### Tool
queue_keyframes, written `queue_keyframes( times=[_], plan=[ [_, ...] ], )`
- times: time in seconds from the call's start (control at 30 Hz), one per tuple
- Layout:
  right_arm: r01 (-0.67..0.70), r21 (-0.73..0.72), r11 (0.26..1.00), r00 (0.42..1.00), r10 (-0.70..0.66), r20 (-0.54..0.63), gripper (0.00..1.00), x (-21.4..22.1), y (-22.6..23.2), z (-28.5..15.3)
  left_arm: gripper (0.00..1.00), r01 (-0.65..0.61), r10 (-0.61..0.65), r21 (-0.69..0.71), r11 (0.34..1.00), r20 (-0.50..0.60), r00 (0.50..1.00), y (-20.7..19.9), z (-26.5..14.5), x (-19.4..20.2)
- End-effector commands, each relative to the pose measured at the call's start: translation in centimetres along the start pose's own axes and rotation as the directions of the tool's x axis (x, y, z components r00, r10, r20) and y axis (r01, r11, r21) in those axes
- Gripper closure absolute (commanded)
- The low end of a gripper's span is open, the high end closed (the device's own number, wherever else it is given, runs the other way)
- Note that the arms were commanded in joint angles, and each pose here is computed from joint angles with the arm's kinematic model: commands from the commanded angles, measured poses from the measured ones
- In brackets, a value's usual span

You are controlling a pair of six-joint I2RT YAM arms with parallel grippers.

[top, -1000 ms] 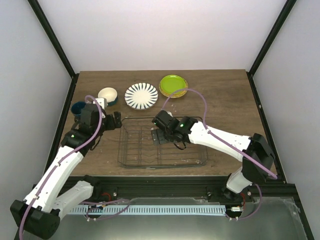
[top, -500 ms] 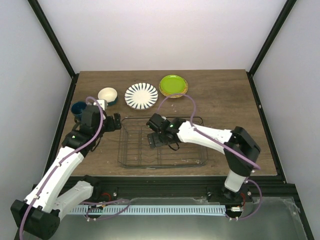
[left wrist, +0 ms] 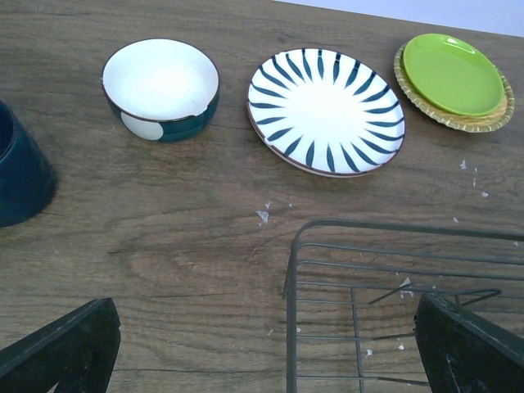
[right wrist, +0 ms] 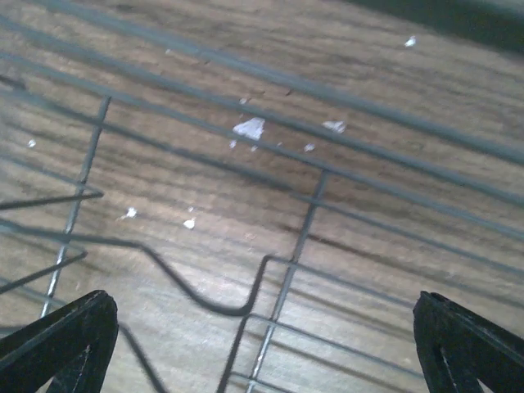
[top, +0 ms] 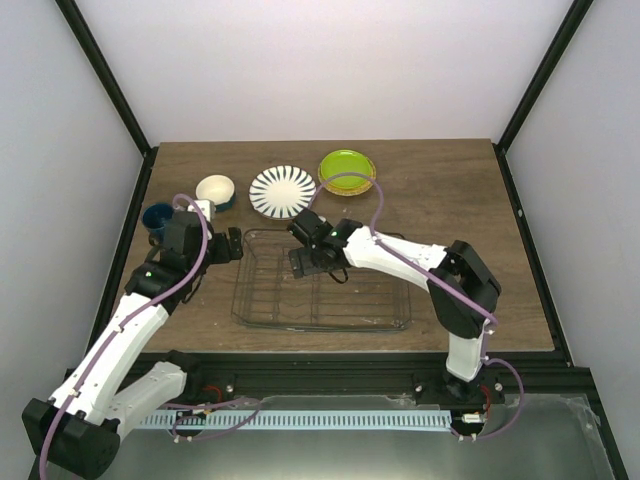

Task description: Load the mixed dishes into the dish rack

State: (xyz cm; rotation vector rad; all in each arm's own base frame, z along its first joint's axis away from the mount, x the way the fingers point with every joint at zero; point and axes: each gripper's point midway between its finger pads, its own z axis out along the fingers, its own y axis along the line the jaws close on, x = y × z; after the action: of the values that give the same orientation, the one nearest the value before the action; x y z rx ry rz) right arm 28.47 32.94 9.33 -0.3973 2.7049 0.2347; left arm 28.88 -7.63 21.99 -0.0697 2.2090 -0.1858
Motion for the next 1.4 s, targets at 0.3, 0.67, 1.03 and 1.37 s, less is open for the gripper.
queue_keyframes(
  times=[0.3,0.67,1.03,1.37],
  plan=[
    [-0.049,0.064,0.997,0.995,0.043,0.087,0.00,-4.0,-5.3,0.1,0.00,-0.014,0.014,-0.013,1.000,0.003,1.000,0.2,0.4,0.0],
    [0.000,0.058,0.998,0.992,-0.008,0.130,0.00,-7.3,-5.0,0.8,0.00,-0.016,0.016,-0.017,1.000,-0.004,1.000,0.1,0.7,-0.1],
    [0.174,0.014,0.985,0.966,-0.174,0.191,0.00,-10.2,-4.7,0.7,0.00,-0.014,0.014,-0.023,1.000,-0.013,1.000,0.0,1.0,-0.1],
    [0.295,-0.001,0.955,0.933,-0.288,0.217,0.00,-11.8,-4.6,1.3,0.00,-0.016,0.015,-0.027,1.000,-0.021,1.000,0.0,1.4,-0.1]
  ],
)
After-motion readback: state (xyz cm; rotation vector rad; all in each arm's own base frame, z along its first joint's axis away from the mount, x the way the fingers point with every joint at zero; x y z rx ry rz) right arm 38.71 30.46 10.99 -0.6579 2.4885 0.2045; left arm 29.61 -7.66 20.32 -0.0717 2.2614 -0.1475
